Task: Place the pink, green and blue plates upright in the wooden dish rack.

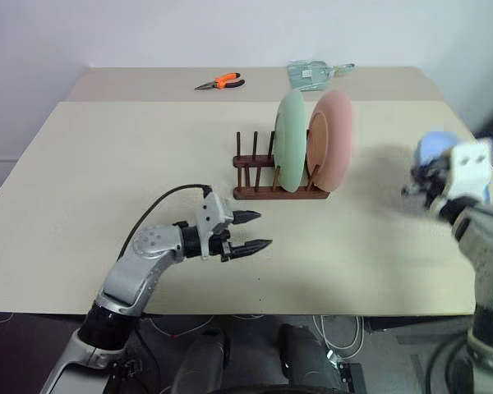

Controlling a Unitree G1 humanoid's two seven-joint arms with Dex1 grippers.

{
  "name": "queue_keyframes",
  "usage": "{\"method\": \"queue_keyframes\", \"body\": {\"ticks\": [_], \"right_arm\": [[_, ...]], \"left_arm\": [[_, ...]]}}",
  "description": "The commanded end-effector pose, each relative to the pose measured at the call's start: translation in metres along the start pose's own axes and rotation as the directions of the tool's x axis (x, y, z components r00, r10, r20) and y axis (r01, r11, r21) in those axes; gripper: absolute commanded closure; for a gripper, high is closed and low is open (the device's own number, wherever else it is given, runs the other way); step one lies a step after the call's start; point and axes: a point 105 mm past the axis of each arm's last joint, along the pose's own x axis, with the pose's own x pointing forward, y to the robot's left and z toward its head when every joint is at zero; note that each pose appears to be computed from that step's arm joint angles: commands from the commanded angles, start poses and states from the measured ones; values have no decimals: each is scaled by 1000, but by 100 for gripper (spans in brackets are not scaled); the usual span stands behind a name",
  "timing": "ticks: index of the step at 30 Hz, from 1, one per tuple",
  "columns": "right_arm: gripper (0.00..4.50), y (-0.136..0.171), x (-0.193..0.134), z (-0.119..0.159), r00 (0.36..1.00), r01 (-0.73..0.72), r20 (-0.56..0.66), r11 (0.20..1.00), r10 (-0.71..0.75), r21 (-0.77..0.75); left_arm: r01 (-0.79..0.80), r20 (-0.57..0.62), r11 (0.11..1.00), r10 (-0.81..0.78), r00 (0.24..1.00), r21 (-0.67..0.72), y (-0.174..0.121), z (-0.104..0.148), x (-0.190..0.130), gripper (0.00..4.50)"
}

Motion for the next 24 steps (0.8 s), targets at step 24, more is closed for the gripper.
{"method": "queue_keyframes", "body": {"ticks": [24], "right_arm": [[443,249,7,150,692,-653,504,151,517,742]], "left_arm": [[-445,-9,890,448,894,104,79,9,-106,139]]}}
